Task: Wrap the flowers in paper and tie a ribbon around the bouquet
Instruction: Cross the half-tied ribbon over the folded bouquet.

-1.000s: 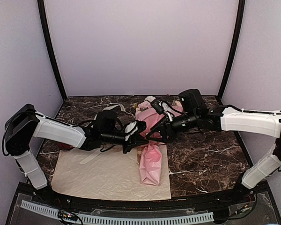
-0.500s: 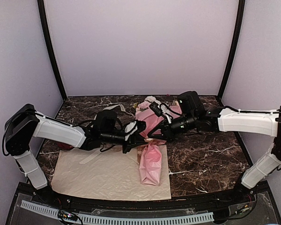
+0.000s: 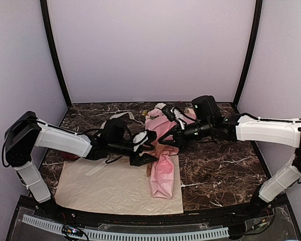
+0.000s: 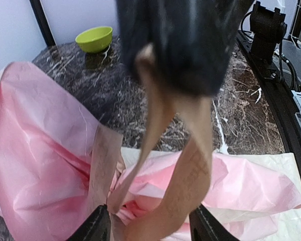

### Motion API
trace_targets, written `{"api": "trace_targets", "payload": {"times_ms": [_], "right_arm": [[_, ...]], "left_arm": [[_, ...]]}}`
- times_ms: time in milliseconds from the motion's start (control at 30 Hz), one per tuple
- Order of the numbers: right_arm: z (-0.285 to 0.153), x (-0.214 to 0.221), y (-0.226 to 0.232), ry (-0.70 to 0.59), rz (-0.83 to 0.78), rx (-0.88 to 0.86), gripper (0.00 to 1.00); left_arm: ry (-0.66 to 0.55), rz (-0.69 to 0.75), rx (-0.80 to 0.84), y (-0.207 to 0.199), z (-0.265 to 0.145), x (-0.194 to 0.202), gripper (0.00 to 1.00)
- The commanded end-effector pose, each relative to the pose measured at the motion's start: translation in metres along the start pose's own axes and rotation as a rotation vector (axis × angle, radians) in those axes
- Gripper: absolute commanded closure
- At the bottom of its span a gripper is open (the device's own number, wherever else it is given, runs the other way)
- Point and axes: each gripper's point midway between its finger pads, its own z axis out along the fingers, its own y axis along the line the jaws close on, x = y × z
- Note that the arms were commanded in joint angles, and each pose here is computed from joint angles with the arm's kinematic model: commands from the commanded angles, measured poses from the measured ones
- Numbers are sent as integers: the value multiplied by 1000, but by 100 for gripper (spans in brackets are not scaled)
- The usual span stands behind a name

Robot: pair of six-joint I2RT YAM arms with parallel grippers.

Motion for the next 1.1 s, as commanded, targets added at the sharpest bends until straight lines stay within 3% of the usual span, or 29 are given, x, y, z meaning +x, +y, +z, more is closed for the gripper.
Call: {"api": "trace_targets", "payload": {"times_ms": [0,100,267,333,433,600,667,767,833,867,1067], "right_arm": [[-5,-22,0,-63,-41,16,100],[-4,-23,-1,-63,-43,16,100],[-2,-23,-2,-58,-45,14,100],[-1,-22,-3,-53,-43,14,100],[0,-21,-2,-47,-39,5,100],[-1,-22,-1,-48,-38,3,100],[-2,-22,-1,-50,-39,5,100],[-4,-22,-1,-56,-38,6,100],[-4,-21,-2,-54,-34,13,100],[-4,-21,-3,-54,-32,20,100],[-1,-26,-18,-61,9,64,100]], "left_arm": [[75,-85,-61,9,-32,-4,41],[150,-189,-179,25,-52,19,35],[471,-366,-267,32,-66,92,34],[556,-383,-255,28,-66,110,33],[647,-349,-387,50,-74,130,30],[678,-312,-391,62,-67,145,31],[682,-313,-397,65,-61,149,38],[635,-306,-377,65,-54,141,79],[595,-301,-324,56,-54,132,96],[591,-298,-303,51,-56,129,100],[556,-199,-157,10,-73,87,100]]}}
